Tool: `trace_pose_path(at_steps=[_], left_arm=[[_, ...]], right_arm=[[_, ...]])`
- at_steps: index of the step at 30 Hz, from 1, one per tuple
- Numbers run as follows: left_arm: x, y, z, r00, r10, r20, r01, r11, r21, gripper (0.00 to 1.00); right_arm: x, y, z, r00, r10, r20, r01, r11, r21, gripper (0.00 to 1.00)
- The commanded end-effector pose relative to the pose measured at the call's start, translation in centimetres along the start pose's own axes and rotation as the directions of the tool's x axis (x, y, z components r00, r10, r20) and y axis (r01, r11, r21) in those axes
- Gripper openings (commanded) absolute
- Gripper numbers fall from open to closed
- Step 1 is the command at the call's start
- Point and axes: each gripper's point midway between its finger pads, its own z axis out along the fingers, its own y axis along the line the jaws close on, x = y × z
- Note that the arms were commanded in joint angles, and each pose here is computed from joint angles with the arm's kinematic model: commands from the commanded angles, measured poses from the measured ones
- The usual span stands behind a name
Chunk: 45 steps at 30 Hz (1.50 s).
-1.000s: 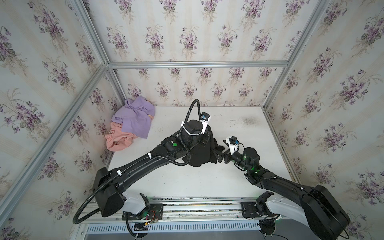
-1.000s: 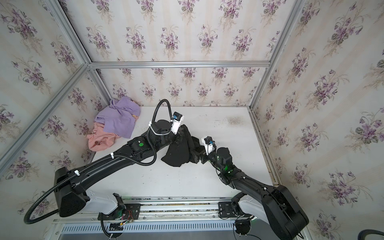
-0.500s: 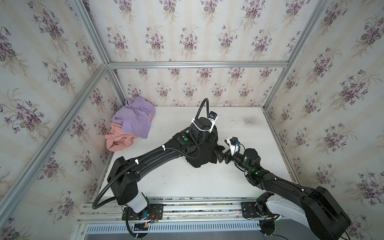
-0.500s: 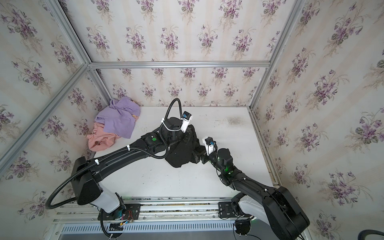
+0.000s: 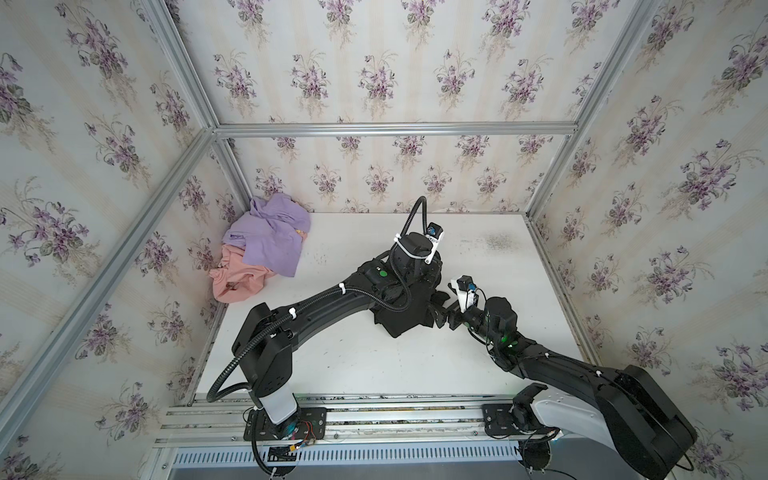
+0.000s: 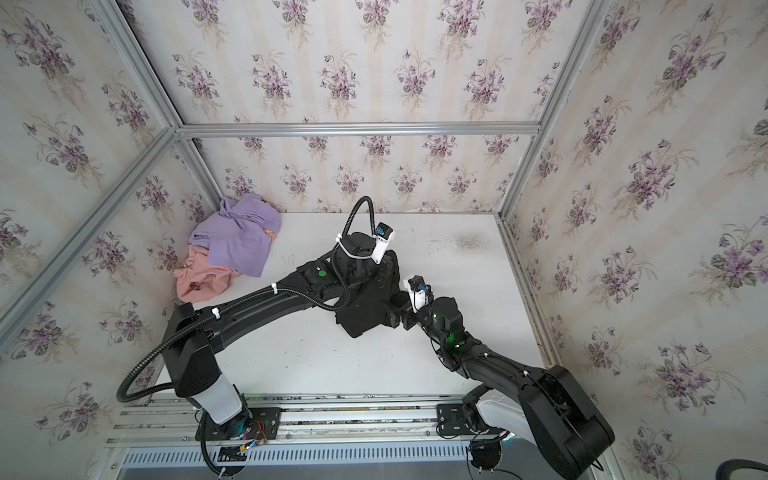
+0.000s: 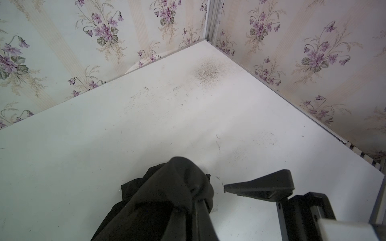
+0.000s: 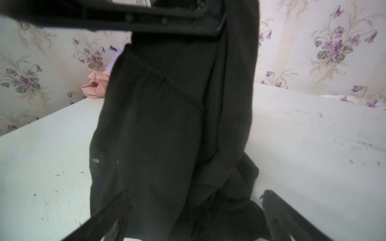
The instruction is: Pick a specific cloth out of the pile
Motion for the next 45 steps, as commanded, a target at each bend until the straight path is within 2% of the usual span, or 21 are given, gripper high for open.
trace_pose_path(at_steps=[1,13,19,22,27,39,45], left_arm=[[0.3,0.5,-0.2,1.000,-0.007,0.007,0.007,1.000,-0.024,0.06],[2.4,1.5,-2.2,0.999,-0.051,-0.013,0.050,0.998,-0.047,0.07],[4.5,3.1,-2.9,0.997,-0.077,-0.029,0.073,0.991,-0.114,0.08],[6.2,4.9,-2.7,0.992,-0.117,-0.048,0.106,0.977,-0.187,0.09],[8.7,7.0,-1.5,0.972,-0.214,-0.099,0.189,0.958,-0.215,0.10],[8.6,8.0,3.0,0.961,-0.222,-0.165,0.179,0.954,-0.240,0.15],[7.8,7.7,6.1,0.954,-0.227,-0.198,0.185,0.961,-0.207,0.17]], right_arm=[[-1.8,0.4,0.3,0.998,0.007,0.060,-0.006,1.000,-0.021,1.00],[-1.0,0.7,1.6,0.997,0.063,0.041,-0.061,0.996,-0.060,1.00],[-0.5,0.6,1.8,0.997,0.073,0.026,-0.071,0.996,-0.060,1.00],[-0.5,0.7,1.8,0.996,0.083,0.024,-0.081,0.995,-0.066,1.00],[-0.4,0.7,1.7,0.995,0.096,0.023,-0.094,0.993,-0.065,0.99],[-0.8,0.5,1.4,0.994,0.103,0.036,-0.101,0.994,-0.051,0.99],[-0.6,0.2,1.1,0.996,0.090,0.029,-0.089,0.996,-0.024,0.99]])
